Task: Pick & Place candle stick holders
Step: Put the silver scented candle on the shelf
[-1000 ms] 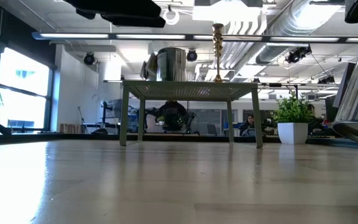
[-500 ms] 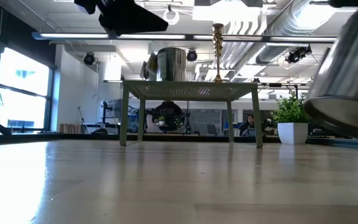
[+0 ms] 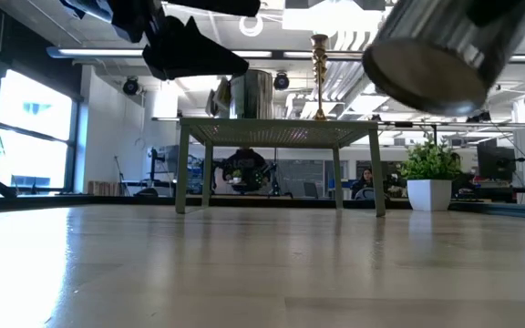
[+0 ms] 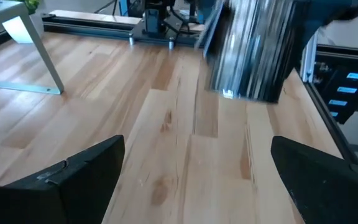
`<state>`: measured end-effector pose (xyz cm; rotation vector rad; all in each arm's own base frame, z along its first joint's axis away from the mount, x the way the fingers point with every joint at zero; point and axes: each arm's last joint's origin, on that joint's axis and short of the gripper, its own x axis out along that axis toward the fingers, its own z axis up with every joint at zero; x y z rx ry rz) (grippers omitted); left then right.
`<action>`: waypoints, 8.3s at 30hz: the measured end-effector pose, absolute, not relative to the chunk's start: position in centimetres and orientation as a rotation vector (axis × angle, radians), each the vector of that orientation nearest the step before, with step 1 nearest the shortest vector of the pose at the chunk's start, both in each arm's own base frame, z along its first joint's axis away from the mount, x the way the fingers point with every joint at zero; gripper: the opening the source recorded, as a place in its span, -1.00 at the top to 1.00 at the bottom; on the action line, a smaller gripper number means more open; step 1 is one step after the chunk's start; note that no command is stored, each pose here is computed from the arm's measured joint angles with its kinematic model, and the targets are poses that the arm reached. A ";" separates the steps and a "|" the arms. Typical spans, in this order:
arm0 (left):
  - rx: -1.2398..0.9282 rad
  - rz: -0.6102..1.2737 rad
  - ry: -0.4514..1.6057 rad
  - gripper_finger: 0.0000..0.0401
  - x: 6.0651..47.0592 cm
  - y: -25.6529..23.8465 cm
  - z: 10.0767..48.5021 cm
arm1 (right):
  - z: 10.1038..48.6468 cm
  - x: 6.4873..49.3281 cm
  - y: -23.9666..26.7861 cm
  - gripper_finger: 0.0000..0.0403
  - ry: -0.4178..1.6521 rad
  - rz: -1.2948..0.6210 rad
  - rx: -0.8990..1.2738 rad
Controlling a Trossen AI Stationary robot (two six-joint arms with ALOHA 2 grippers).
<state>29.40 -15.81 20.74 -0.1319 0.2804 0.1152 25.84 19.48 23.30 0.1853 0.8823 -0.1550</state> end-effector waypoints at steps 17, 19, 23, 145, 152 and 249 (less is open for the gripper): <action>-0.187 -0.095 0.318 -0.98 30.9 -13.8 20.9 | 26.4 28.7 18.2 -0.70 1.026 -0.196 0.178; -0.160 -0.099 0.284 -0.98 31.1 -13.5 21.2 | 26.2 29.6 18.5 -0.70 1.033 -0.182 0.157; -0.097 -0.100 0.276 -0.98 31.2 -13.4 21.3 | 26.8 31.1 19.2 -0.70 1.019 -0.146 0.132; 0.010 0.160 0.227 -0.77 29.6 -15.1 33.7 | 31.1 16.8 32.0 -0.94 0.254 -0.003 -0.243; 0.072 0.444 0.273 -0.77 27.0 -13.1 34.6 | 29.3 16.4 32.3 -0.94 0.231 0.019 -0.198; 0.022 1.061 0.460 -0.77 24.2 -1.4 27.4 | 26.4 20.6 33.9 -0.94 0.253 0.179 -0.015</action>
